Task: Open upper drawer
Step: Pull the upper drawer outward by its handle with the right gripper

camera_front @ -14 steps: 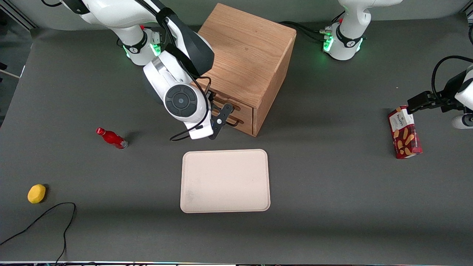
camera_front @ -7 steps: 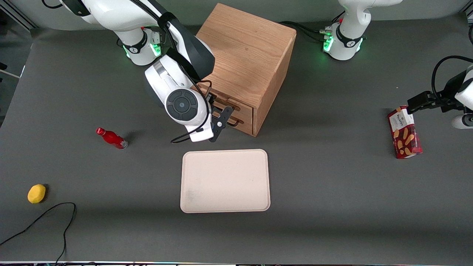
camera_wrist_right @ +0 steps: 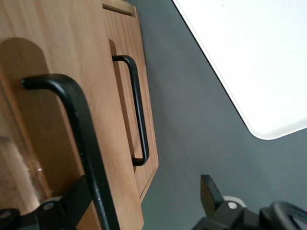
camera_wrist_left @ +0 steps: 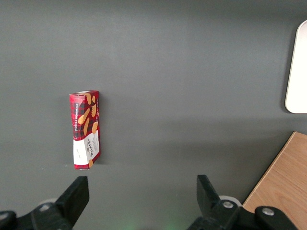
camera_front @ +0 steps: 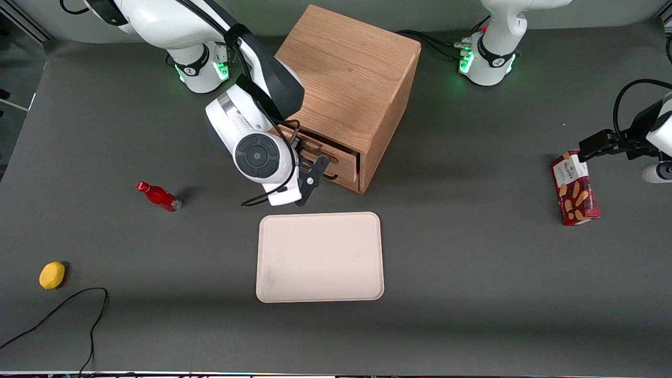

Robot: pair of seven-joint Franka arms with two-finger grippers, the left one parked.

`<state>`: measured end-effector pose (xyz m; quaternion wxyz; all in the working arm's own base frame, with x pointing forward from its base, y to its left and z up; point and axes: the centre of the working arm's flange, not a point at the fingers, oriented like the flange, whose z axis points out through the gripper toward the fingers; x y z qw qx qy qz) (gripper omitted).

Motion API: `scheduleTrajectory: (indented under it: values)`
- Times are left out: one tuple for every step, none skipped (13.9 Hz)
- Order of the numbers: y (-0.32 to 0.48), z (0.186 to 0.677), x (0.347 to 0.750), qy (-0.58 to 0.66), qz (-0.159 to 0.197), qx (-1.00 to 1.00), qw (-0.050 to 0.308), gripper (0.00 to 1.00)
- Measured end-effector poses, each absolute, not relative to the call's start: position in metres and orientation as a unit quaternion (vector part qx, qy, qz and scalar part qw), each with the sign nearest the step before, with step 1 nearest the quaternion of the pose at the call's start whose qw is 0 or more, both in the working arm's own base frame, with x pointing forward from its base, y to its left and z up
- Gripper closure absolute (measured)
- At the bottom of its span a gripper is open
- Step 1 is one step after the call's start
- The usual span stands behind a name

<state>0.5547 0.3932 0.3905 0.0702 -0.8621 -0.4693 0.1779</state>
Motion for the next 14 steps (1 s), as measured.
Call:
scheduleTrajectory:
  values:
    - [0.391, 0.389, 0.556, -0.468, 0.179, -0.863, 0.07, 0.0]
    - [0.389, 0.389, 0.558, -0.467, 0.178, -0.863, 0.071, 0.0]
    - [0.388, 0.389, 0.559, -0.465, 0.177, -0.864, 0.071, 0.0]
    - [0.386, 0.389, 0.561, -0.464, 0.175, -0.865, 0.071, 0.0]
    - [0.386, 0.389, 0.562, -0.463, 0.173, -0.866, 0.071, 0.0]
    - [0.385, 0.389, 0.563, -0.463, 0.171, -0.867, 0.071, 0.0]
    - [0.384, 0.389, 0.564, -0.462, 0.169, -0.868, 0.071, 0.0]
    - [0.384, 0.39, 0.566, -0.461, 0.166, -0.868, 0.072, 0.0]
    - [0.382, 0.39, 0.567, -0.46, 0.165, -0.869, 0.072, 0.0]
    - [0.38, 0.39, 0.568, -0.459, 0.164, -0.87, 0.072, 0.0]
    - [0.378, 0.389, 0.57, -0.457, 0.163, -0.871, 0.073, 0.0]
    - [0.377, 0.389, 0.572, -0.457, 0.16, -0.872, 0.073, 0.0]
    - [0.377, 0.388, 0.574, -0.459, 0.156, -0.872, 0.074, 0.0]
    - [0.376, 0.388, 0.575, -0.464, 0.155, -0.869, 0.076, 0.0]
